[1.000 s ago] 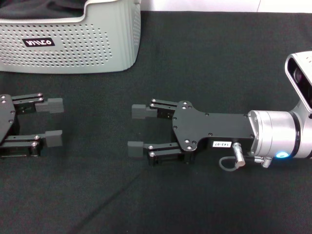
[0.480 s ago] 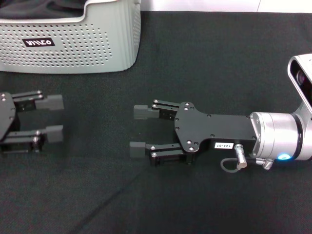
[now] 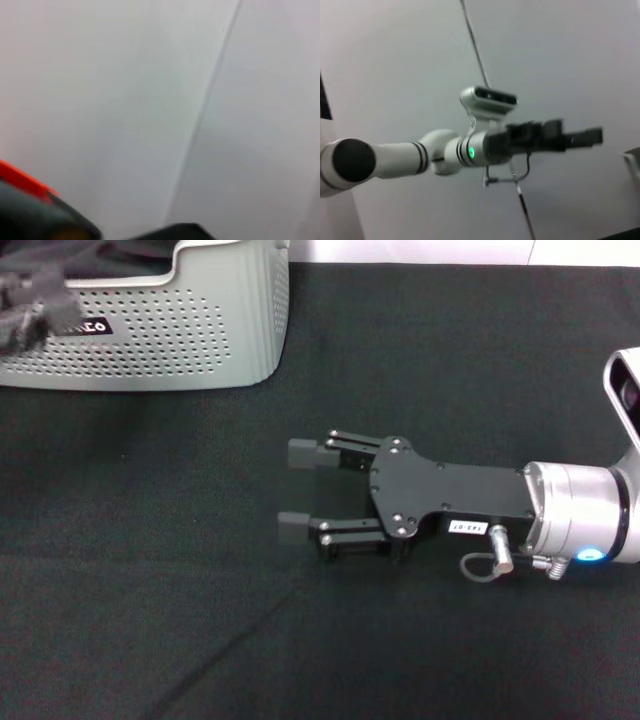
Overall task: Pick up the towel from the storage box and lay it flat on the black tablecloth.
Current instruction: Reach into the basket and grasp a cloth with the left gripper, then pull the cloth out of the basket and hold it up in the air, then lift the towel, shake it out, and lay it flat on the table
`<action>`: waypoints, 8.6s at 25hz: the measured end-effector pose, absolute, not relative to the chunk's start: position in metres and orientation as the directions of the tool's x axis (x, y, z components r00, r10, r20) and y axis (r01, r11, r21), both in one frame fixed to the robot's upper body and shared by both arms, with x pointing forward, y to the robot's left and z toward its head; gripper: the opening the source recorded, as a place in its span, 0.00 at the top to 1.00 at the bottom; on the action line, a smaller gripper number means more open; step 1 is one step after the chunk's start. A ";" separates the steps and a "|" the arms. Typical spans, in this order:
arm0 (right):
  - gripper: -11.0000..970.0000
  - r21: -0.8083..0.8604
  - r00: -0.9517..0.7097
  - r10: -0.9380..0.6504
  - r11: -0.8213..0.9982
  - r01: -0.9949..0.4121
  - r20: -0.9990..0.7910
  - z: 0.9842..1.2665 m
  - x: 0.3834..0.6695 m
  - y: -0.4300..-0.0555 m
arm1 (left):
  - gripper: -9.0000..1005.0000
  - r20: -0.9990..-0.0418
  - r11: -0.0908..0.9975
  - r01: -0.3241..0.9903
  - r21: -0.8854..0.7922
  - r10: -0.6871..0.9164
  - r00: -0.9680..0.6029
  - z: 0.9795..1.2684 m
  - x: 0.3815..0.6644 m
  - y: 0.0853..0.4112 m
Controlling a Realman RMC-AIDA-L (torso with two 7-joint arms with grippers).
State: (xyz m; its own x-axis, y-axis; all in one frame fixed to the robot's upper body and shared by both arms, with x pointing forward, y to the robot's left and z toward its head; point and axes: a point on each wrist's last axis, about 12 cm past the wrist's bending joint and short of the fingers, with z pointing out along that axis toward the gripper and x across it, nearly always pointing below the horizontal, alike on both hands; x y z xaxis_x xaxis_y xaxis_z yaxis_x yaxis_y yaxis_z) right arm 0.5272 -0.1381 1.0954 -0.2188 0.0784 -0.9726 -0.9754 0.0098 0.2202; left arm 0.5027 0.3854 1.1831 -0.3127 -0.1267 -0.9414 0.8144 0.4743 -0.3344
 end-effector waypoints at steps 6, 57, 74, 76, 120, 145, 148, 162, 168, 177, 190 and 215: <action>0.17 0.233 -0.226 0.094 0.072 -0.970 -0.970 1.088 0.526 -0.151 | 0.24 -0.945 0.698 0.695 -0.174 0.080 -0.318 1.230 0.545 0.349; 0.20 0.231 -0.193 0.187 0.209 -0.950 -0.963 1.072 0.506 -0.185 | 0.95 -0.971 0.766 0.640 -0.062 0.103 -0.217 1.293 0.569 0.326; 0.21 -0.056 0.121 0.219 0.280 -0.958 -0.968 1.093 0.518 -0.184 | 0.96 -0.971 0.512 0.858 -0.036 -0.222 0.092 1.337 0.505 0.337; 0.21 -0.079 0.146 0.224 0.284 -0.956 -0.964 1.096 0.519 -0.183 | 0.96 -0.965 0.489 0.871 -0.044 -0.246 0.089 1.339 0.501 0.337; 0.31 -0.200 0.264 0.356 0.209 -0.957 -0.896 1.127 0.512 -0.172 | 0.96 -0.969 0.306 0.948 0.085 -0.195 0.149 1.345 0.458 0.323; 0.49 -0.217 0.260 0.331 0.162 -0.963 -0.907 1.129 0.519 -0.159 | 0.95 -0.964 0.284 0.955 0.090 -0.217 0.155 1.343 0.457 0.321; 0.62 -0.216 0.259 0.330 0.162 -0.963 -0.908 1.129 0.519 -0.159 | 0.95 -0.964 0.284 0.955 0.088 -0.217 0.154 1.342 0.457 0.321; 0.90 -0.218 0.262 0.341 0.161 -0.962 -0.903 1.128 0.516 -0.161 | 0.95 -0.966 0.292 0.953 0.082 -0.211 0.147 1.340 0.458 0.322; 0.91 -0.222 0.266 0.354 0.161 -0.962 -0.897 1.129 0.513 -0.165 | 0.95 -0.966 0.271 0.962 0.011 -0.247 0.080 1.325 0.464 0.331; 0.97 -0.203 0.263 0.361 0.195 -0.960 -0.895 1.126 0.509 -0.177 | 0.94 -0.950 0.253 0.961 -0.113 -0.310 -0.031 1.275 0.472 0.356; 0.98 -0.227 0.286 0.398 0.188 -0.955 -0.872 1.142 0.514 -0.184 | 0.89 -0.969 0.317 0.928 -0.197 -0.204 -0.136 1.227 0.472 0.359; 0.98 -0.376 0.377 0.272 0.058 -0.925 -0.885 1.244 0.553 -0.180 | 0.81 -0.948 0.293 0.911 -0.291 -0.217 -0.233 1.162 0.485 0.346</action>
State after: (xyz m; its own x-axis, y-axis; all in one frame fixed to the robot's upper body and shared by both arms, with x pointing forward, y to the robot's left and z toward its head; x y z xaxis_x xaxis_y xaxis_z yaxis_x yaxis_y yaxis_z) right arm 0.5535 -0.1805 1.2438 0.3773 0.2719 -0.8853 -0.9247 0.0577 -0.3764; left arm 0.4845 0.3459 1.1619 -0.2332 -0.2172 -0.9479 0.9108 0.2926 -0.2911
